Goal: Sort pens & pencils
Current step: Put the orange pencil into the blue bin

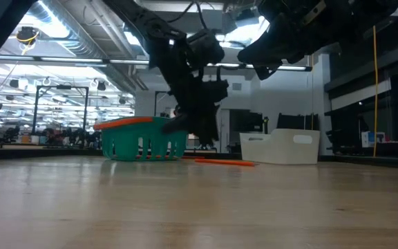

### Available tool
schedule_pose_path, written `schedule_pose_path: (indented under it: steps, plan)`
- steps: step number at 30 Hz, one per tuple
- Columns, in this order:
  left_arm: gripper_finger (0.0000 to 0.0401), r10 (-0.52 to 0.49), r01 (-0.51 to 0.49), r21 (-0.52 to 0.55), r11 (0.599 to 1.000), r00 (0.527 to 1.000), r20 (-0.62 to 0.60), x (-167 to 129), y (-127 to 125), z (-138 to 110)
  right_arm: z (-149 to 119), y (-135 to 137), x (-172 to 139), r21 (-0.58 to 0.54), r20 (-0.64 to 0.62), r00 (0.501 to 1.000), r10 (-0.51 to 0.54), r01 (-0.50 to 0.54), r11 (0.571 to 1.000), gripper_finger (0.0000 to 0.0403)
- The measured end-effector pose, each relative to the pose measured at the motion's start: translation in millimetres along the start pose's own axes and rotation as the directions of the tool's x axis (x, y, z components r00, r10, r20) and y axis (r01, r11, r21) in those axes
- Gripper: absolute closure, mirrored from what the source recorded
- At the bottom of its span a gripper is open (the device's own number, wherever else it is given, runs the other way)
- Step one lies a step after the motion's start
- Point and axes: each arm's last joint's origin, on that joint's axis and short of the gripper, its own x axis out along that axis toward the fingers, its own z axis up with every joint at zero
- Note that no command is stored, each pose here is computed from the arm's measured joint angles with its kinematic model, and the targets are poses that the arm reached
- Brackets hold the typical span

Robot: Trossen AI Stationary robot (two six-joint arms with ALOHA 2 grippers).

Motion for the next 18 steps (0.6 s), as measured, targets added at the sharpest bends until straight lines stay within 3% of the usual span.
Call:
schedule_pose_path:
  steps: [7,18]
  plan:
    - [0.0301,-0.024,0.024,0.014,1.000,1.000,-0.010,9,6,-16,0,0,0,-0.001,-0.001,1.000,0.000,0.000,1.000,0.0382]
    - [0.0301,-0.146,0.146,-0.012,0.989,0.989,-0.010,19,32,-1,-2,0,0,0.003,-0.018,1.000,0.000,0.000,1.000,0.0382]
